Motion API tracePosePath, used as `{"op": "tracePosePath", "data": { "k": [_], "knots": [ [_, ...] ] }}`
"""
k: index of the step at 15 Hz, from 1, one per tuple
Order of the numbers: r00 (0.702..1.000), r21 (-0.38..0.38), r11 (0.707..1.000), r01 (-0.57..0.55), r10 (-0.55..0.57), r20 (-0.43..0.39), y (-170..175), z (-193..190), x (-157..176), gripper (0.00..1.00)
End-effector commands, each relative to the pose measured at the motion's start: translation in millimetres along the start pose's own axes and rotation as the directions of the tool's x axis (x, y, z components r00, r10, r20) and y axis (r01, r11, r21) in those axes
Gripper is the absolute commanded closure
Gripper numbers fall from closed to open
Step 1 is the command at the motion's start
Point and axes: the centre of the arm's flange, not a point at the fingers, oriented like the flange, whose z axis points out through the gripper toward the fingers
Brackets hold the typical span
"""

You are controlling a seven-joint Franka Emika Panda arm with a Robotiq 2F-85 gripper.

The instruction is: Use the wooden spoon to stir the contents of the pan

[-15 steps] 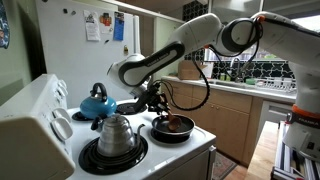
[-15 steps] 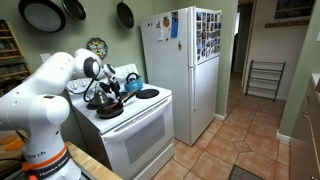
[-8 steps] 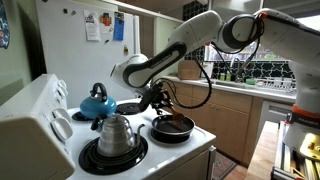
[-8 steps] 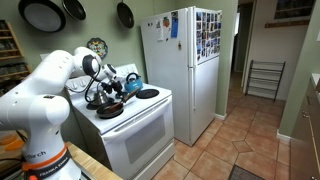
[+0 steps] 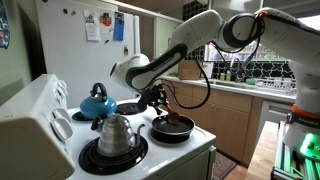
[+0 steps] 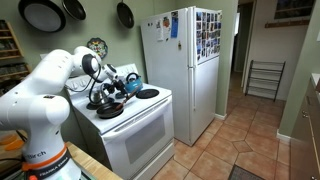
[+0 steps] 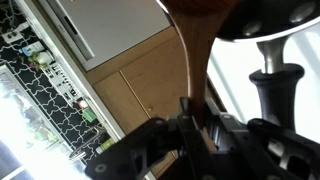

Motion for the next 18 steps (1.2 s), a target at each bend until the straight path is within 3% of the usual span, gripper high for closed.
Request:
{"op": "tracePosePath", "data": {
  "k": [1, 7, 12, 18],
  "knots": [
    [0.998, 0.065, 0.998, 0.014, -0.011, -0.056, -1.8, -0.4, -4.9, 0.96],
    [0.992, 0.147, 0.983, 0.110, -0.099, -0.079, -12.4, -20.6, -17.5, 0.96],
    [0.964, 0.199, 0.943, 0.266, -0.253, -0.087, -17.1, -31.9, -34.9, 0.96],
    [0.936, 0.208, 0.913, 0.351, -0.337, -0.099, -17.7, -34.2, -40.1, 0.96]
  ]
}}
